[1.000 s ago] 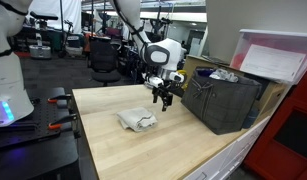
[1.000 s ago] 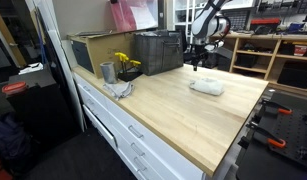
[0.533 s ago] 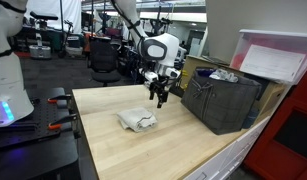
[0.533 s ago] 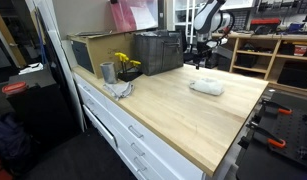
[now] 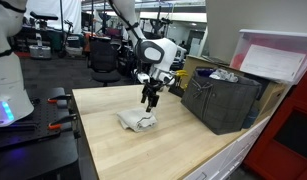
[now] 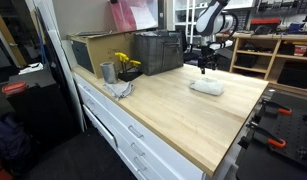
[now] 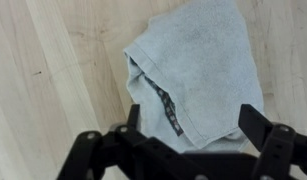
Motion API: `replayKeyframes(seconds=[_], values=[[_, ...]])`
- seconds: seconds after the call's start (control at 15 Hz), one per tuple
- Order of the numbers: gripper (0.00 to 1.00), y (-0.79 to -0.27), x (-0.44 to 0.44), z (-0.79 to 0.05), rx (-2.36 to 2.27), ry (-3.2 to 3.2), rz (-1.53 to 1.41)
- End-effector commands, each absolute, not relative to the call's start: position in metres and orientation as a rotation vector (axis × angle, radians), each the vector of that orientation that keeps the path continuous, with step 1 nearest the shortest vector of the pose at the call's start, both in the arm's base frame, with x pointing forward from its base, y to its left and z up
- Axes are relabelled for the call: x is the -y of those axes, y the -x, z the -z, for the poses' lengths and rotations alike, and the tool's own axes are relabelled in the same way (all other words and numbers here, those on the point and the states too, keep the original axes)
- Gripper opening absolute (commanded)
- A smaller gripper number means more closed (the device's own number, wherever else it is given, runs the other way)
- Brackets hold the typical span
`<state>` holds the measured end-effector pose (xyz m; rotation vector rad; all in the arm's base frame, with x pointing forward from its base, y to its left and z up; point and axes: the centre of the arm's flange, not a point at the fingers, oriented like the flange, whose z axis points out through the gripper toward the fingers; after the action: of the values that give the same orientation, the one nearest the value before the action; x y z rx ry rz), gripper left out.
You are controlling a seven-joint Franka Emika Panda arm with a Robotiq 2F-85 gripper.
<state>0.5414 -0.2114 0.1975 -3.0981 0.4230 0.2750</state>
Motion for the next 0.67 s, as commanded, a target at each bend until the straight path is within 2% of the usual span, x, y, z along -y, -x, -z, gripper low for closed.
replayKeyframes(seconds=[0.0,0.6], values=[[1.00,-0.523,0.205,-0.234,-0.439,3.056,-0.309],[1.00,-0.498,0.193,-0.320,-0.379,3.084,-0.177]])
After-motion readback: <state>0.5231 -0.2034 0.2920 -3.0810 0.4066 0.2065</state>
